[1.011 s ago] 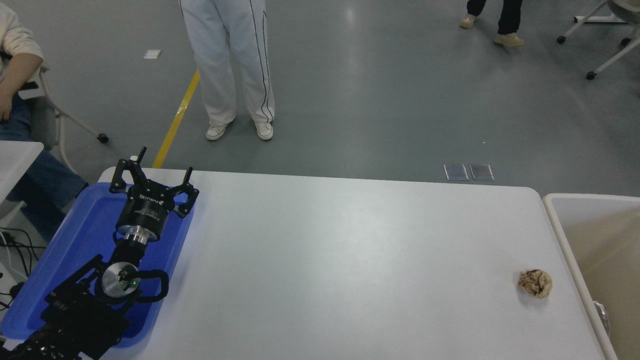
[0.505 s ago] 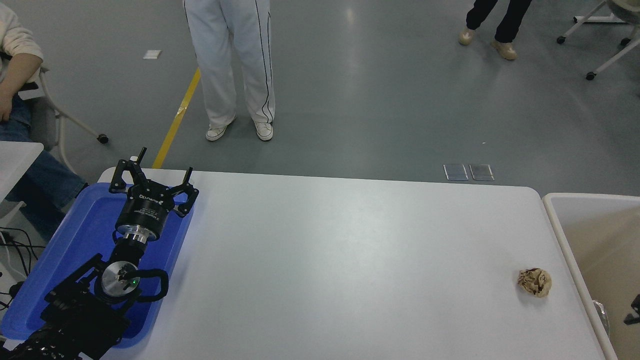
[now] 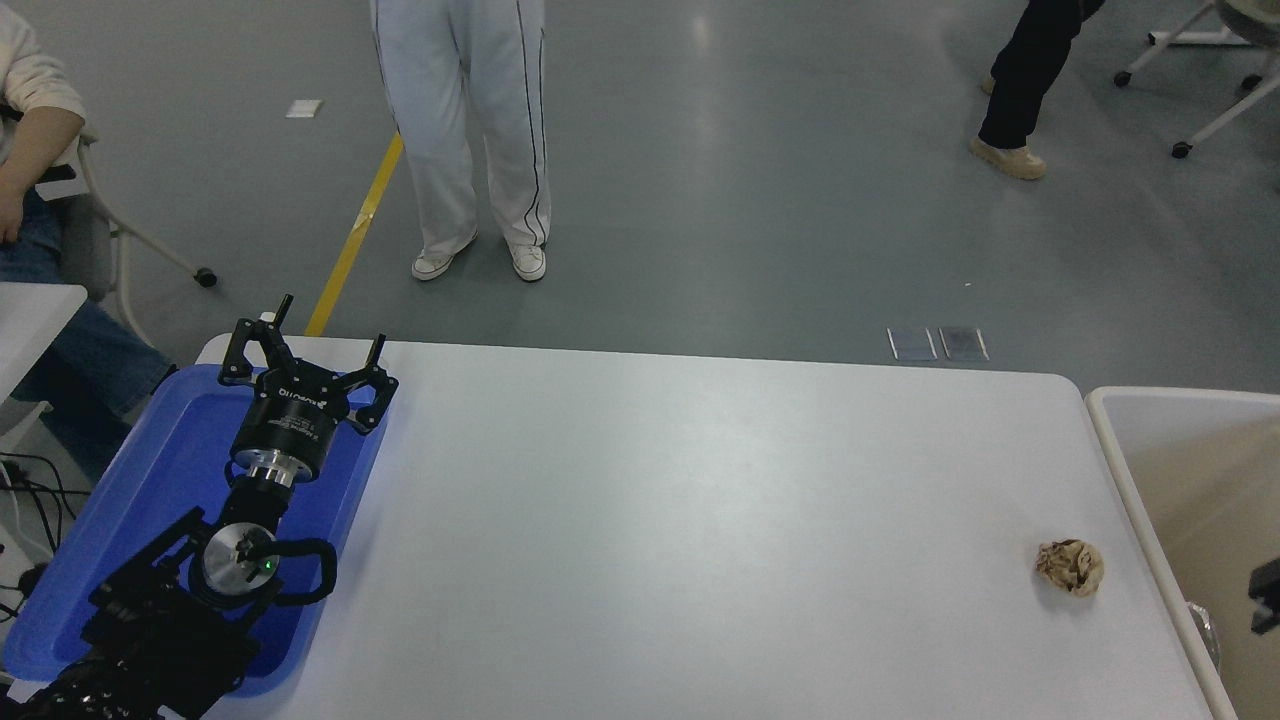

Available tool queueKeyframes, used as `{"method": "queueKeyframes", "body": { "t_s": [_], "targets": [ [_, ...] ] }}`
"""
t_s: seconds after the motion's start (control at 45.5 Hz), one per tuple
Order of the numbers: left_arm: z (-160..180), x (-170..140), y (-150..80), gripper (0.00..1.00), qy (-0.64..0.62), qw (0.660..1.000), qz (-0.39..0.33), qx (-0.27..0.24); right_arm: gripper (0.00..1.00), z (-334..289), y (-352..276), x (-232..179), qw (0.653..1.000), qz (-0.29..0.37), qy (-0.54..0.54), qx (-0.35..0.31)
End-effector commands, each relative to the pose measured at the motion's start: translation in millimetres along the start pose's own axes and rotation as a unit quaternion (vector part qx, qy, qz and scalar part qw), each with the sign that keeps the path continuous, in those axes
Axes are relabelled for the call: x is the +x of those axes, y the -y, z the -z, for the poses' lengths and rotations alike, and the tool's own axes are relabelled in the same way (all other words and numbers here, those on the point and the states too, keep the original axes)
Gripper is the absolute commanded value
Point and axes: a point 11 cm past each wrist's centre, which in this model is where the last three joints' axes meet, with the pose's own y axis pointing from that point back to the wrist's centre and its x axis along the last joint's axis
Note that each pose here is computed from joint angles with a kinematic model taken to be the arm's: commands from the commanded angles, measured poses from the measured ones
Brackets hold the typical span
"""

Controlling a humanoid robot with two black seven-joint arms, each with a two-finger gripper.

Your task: Pick up foil plate and place in dustbin

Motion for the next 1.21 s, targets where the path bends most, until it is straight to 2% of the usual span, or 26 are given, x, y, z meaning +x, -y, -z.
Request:
{"method": "queueKeyframes", "body": {
  "t_s": [0.0,0.264,0.396,0.505,0.835,1.187],
  "targets": [
    [0,0,0,1.00,0.000,1.000,0.000,-0.001,1.00,52,-93,34,0.994,-0.073,-0.079,-0.028],
    [0,0,0,1.00,0.000,1.000,0.000,-0.001,1.00,154,-150,11,0.971,-0.103,-0.213,-0.021],
    [0,0,0,1.00,0.000,1.000,0.000,-0.001,1.00,193,-172,-3,0.968,-0.111,-0.220,0.048],
    [0,0,0,1.00,0.000,1.000,0.000,-0.001,1.00,219,-186,-13,0.960,-0.119,-0.245,0.067],
    [0,0,0,1.00,0.000,1.000,-0.001,-0.001,1.00,234,-199,-26,0.956,-0.121,-0.256,0.078],
    [0,0,0,1.00,0.000,1.000,-0.001,-0.001,1.00,220,-209,-17,0.961,-0.136,-0.231,0.064]
  ]
}}
